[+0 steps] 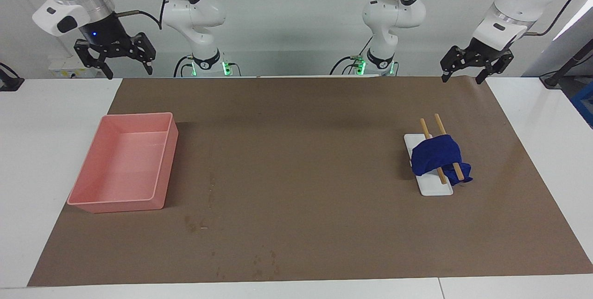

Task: Wipe water with towel using both arms
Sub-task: 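Grasp the blue cloth on the white tray with the left gripper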

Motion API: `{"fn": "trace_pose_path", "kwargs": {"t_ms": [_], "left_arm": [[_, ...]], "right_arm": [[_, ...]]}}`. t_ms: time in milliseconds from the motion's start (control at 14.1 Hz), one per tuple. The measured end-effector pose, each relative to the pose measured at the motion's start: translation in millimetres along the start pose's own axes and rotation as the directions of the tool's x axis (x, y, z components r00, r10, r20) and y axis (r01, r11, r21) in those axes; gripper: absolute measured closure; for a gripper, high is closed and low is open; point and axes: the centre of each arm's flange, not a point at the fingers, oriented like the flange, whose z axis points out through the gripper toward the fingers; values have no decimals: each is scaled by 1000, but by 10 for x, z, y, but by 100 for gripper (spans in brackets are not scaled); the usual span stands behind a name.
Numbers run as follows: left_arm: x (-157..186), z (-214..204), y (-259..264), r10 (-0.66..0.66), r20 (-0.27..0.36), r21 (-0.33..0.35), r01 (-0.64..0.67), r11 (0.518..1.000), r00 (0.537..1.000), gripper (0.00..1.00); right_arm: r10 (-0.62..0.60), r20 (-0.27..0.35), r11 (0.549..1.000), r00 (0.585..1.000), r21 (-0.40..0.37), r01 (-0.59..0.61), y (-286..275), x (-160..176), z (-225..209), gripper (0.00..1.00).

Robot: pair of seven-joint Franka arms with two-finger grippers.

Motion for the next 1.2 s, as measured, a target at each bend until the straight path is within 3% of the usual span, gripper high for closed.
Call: {"fn": "trace_pose_path", "kwargs": {"t_ms": [212,425,567,850,1204], "left_arm": [[16,-2,2,1,-12,1,-1,1000,1000,0],[131,85,-67,-9,-99,8,10,1000,995,0],[224,302,-196,-30,-171,13,32,999,985,0],[416,946,-573,-88,-241,21,96,995,967,0],[650,1690,-671,-128,-229,21,137,990,965,0]], "right_arm": [[0,1,1000,1000,0,0,0,-1,1,0],[0,7,1000,1000,1,0,-1,-7,11,0],[0,8,1000,1000,1,0,-1,-9,13,0],[0,5,1000,1000,1,0,-2,-21,-6,0],[-5,39,1000,999,8,5,-41,-146,-34,0]]}}
